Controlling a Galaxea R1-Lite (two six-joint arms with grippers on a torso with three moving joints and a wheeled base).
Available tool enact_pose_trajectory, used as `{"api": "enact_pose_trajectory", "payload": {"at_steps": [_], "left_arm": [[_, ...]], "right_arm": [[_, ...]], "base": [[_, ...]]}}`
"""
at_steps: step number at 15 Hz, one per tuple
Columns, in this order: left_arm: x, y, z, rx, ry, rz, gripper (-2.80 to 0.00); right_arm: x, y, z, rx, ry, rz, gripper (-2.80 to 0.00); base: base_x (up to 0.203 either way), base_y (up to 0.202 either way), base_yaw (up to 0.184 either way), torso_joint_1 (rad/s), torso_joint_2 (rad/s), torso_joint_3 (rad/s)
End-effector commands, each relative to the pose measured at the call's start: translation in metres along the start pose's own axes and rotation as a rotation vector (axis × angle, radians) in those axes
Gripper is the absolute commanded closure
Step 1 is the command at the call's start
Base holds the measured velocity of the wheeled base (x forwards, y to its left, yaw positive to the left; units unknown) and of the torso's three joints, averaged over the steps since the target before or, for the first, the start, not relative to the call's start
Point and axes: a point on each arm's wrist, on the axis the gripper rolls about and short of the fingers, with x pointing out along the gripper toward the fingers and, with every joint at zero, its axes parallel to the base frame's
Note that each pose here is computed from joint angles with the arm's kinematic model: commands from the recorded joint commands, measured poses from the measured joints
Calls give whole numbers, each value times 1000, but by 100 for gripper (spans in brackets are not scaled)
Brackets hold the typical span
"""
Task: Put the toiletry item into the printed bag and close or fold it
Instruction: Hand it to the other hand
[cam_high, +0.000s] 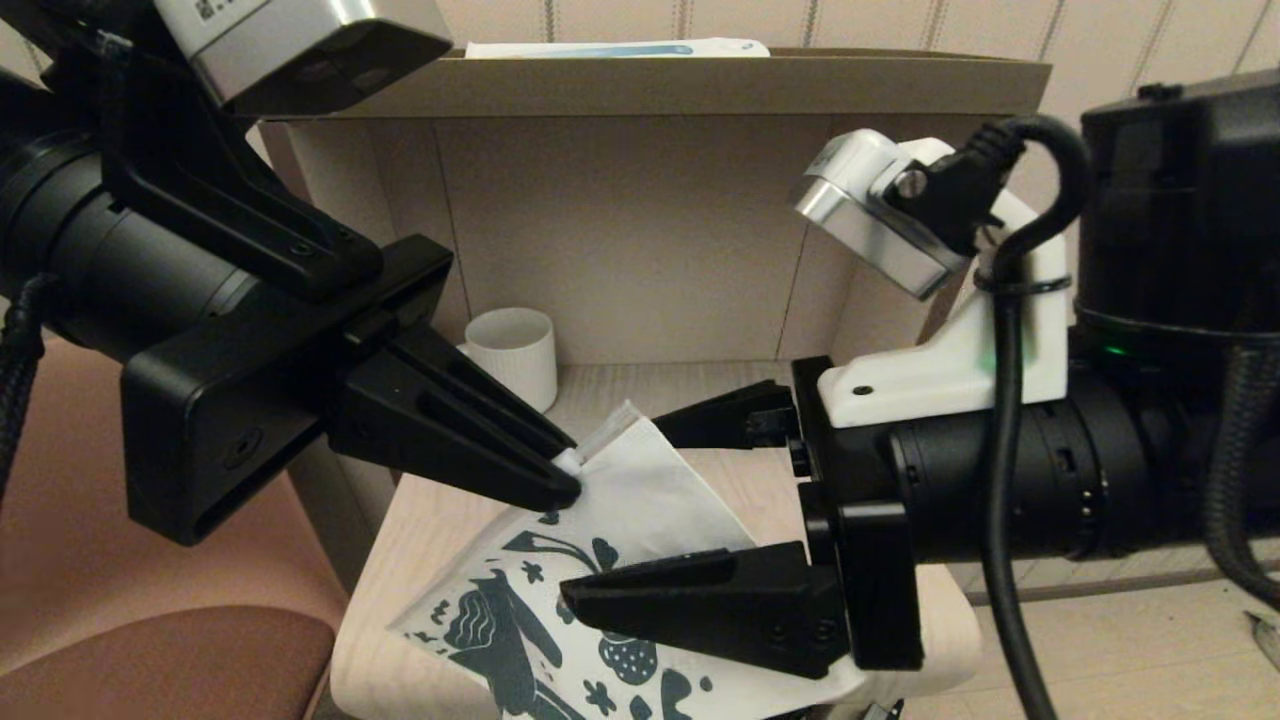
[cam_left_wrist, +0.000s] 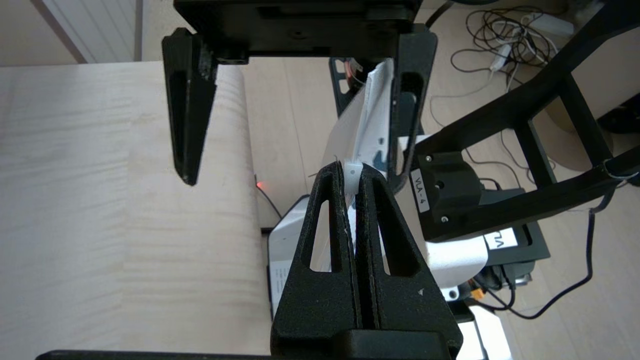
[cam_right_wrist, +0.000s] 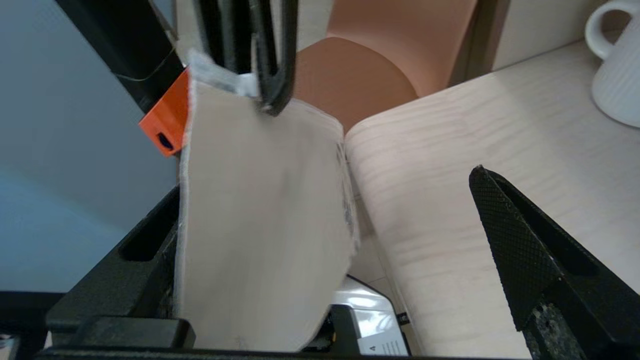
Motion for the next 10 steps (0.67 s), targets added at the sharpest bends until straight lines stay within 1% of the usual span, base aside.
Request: {"api": "enact_pose_trajectory", "payload": {"at_steps": [1,4,6,8,9,10], "left_arm": [[0,-1,0,2,-1,-6,0],[-1,-2,0,3,-2,-6,0],[-1,-2,0,1,0,-8,0],[-1,-3,0,1,0,-7,0],[-1,-2,0,2,-1,-7,0],[-1,-3,0,3,-1,-6,0]], "right_arm": [[0,2,0,-2,1,13,-280],[-1,3,1,-2,-2,8,-280],[-5,5,1,5,18,3,-280],[-5,4,1,1,20,-33,-280],[-3,7,1,-12,20,-35,0],[-2,7,3,-17,19,-32,0]], "base": [[0,0,0,0,0,0],[0,0,0,0,0,0],[0,0,0,0,0,0],[0,0,0,0,0,0],[0,0,0,0,0,0],[0,0,0,0,0,0]]}}
